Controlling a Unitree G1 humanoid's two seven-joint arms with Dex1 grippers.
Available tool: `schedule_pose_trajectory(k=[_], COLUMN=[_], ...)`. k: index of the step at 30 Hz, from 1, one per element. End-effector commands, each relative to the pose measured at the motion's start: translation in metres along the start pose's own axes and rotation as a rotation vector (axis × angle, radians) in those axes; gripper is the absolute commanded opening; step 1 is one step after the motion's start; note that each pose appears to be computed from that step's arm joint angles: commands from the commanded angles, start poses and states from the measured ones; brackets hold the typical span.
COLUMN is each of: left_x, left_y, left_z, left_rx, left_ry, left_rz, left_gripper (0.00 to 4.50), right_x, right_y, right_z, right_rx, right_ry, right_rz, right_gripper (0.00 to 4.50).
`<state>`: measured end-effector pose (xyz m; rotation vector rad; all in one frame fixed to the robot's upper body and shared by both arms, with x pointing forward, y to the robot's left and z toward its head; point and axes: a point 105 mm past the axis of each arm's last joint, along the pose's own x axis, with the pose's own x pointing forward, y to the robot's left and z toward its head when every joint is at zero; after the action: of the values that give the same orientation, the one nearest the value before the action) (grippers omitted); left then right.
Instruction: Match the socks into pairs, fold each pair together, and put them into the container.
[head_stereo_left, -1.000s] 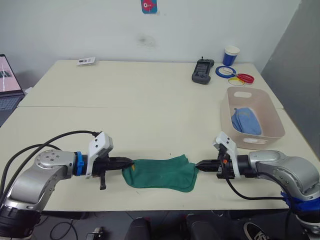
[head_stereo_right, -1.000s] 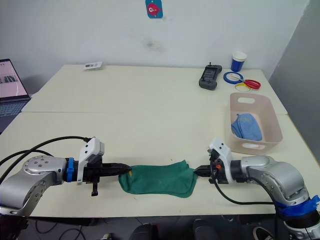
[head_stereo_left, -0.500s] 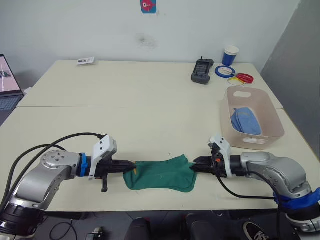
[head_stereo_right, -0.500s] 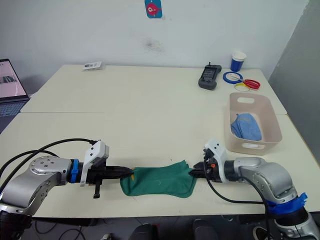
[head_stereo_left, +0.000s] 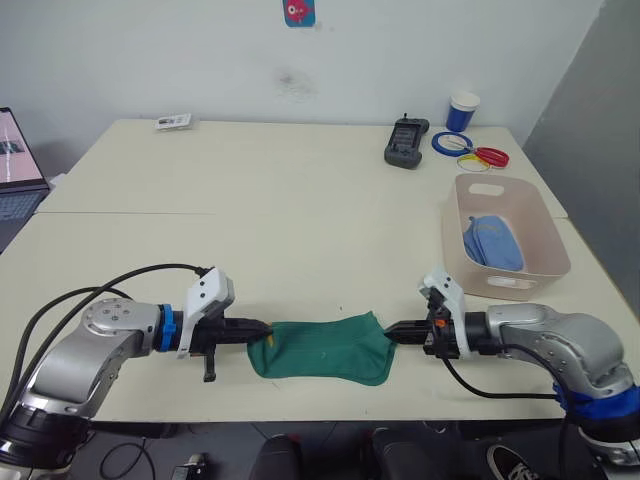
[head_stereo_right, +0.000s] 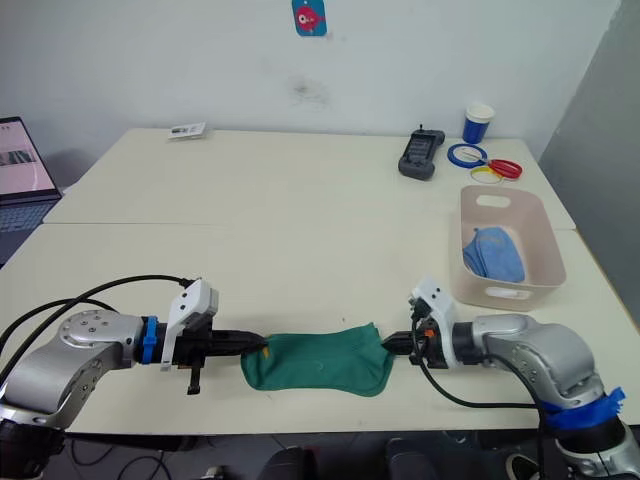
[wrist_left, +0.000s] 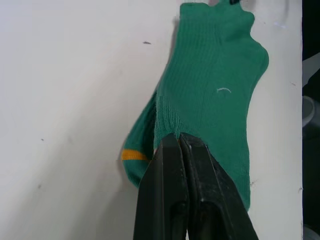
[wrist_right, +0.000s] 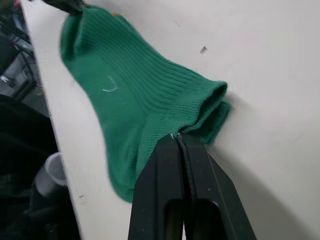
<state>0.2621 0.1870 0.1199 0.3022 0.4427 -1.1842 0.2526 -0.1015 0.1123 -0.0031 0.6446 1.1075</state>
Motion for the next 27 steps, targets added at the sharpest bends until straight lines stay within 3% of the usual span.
schedule_pose_trajectory(k=[1,14,27], left_x=[0.0,0.019,0.02], left_y=[0.0,0.014,0.009], left_z=[0.002,-0.005,-0.015], left_rx=[0.018,0.065,0.078], left_ry=[0.019,0.046,0.07], left_rz=[-0.026,-0.032,-0.045], left_gripper=[0.0,0.0,0.0], right_x=[-0.007,-0.003,-0.003], right_y=[0.013,0.012,0.002], right_z=[0.002,-0.008,-0.008], right_rx=[0.006,0.062,0.026], right_ry=[-0.014,-0.026,-0.007], right_rz=[0.025,-0.028,-0.062], right_gripper=[0.04,0.04,0.04])
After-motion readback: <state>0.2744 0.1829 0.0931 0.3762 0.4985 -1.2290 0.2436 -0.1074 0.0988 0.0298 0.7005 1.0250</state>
